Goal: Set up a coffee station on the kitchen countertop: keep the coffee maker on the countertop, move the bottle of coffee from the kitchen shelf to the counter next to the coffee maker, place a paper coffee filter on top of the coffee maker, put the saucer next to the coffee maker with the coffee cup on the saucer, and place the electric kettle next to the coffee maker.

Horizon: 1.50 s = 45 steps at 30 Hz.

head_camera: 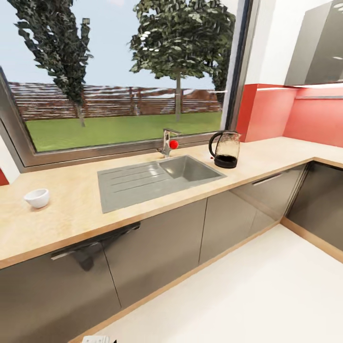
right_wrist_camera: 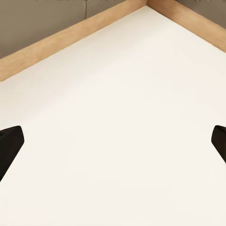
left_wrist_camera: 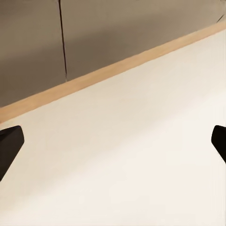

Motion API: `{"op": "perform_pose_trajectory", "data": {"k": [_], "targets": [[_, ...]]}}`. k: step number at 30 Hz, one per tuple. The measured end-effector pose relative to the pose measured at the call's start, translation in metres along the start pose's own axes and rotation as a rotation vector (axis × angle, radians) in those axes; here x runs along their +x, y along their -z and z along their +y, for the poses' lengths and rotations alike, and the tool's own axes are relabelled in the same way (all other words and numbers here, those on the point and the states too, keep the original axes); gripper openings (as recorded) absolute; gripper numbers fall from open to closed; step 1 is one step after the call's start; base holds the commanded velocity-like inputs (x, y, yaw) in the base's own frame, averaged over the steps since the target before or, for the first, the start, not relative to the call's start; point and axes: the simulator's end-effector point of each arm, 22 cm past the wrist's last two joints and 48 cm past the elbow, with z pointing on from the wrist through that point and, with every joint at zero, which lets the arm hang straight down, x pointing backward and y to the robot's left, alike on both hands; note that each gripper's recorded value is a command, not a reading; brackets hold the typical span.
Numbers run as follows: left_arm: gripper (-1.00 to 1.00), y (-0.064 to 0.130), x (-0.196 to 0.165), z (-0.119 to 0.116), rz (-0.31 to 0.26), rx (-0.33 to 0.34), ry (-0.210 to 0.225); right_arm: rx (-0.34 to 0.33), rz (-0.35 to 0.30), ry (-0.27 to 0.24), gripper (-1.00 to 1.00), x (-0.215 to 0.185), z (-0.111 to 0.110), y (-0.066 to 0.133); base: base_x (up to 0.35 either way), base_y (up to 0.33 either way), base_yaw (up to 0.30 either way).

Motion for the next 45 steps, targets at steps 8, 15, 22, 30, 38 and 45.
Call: {"op": "perform_pose_trajectory", "data": {"k": [8,15,22,30,38,45], "targets": [[1.0,0.0,0.0,0.0,0.0,0.0,0.0,0.001,0.0,0.0,1.0,0.0,0.0,0.0,0.144,-0.213,0.08],[1.0,0.0,0.0,0.0,0.001,-0.001,0.0,0.001,0.001,0.0,1.0,0.001,0.0,0.0,0.031,-0.045,0.249],[1.0,0.0,0.001,0.0,0.001,-0.001,0.0,0.001,0.001,0.0,1.0,0.001,0.0,0.0,0.002,-0.003,0.258],[1.0,0.0,0.001,0.0,0.002,0.0,0.0,0.0,0.002,0.0,1.0,0.001,0.0,0.0,0.0,-0.155,0.059],[1.0,0.0,0.001,0.0,0.002,0.0,0.0,0.002,0.02,-0.003,1.0,0.009,-0.001,0.0,0.0,-0.278,0.002],[1.0,0.0,0.001,0.0,0.002,0.0,0.0,-0.003,0.027,-0.005,1.0,0.013,0.0,0.001,0.0,-0.072,0.0]]}}
